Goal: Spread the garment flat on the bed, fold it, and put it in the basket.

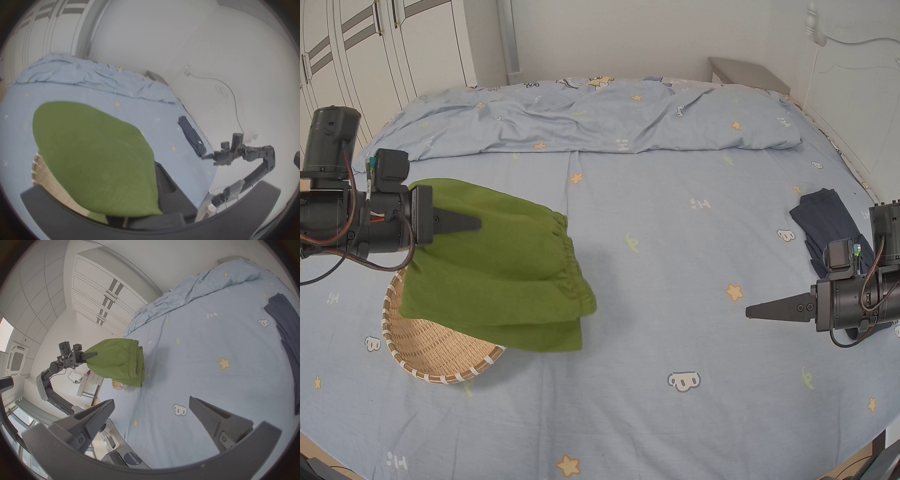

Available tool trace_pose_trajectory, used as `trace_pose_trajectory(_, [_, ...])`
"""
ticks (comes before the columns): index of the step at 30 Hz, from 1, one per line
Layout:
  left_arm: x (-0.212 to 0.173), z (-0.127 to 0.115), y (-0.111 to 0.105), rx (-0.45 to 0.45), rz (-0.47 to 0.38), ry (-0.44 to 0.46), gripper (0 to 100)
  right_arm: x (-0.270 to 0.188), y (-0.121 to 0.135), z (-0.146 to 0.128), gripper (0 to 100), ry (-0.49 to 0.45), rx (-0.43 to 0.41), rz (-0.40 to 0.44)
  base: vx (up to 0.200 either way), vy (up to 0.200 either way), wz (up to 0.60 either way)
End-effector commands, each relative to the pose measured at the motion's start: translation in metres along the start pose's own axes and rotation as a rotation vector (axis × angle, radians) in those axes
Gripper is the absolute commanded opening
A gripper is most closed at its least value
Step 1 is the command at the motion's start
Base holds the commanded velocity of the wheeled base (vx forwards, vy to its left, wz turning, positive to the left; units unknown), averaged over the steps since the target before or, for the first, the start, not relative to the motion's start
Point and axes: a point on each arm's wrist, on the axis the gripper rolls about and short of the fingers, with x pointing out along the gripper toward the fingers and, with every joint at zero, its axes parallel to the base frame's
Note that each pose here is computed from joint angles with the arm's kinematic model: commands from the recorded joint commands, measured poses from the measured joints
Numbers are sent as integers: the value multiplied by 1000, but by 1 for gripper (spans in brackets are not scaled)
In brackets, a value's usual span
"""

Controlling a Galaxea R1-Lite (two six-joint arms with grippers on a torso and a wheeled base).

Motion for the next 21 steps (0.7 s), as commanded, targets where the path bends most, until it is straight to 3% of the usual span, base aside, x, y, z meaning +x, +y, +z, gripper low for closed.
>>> trace_pose_trajectory(1, [-16, 5, 17, -16, 66, -98, 0, -5, 3, 1, 100, -18, -9, 2, 0, 0, 0])
trace_pose_trajectory(7, [-19, 6, 46, -81, 148, -124, 0, -5, 4, 0, 100, -15, -13, 7, 0, 0, 0])
trace_pose_trajectory(10, [-11, -6, 76, -171, 223, -78, 0, -10, 9, -1, 100, -24, -24, 15, 0, 0, 0])
trace_pose_trajectory(13, [-10, -14, 85, -222, 246, -55, 0, -10, 9, -1, 100, -24, -25, 17, 0, 0, 0])
trace_pose_trajectory(15, [-15, -25, 97, -327, 292, -47, 0, -12, 11, -1, 100, -28, -31, 23, 0, 0, 0])
trace_pose_trajectory(21, [-12, -44, 125, -440, 365, 18, 0, -9, 14, -5, 100, -10, -36, 38, 0, 0, 0])
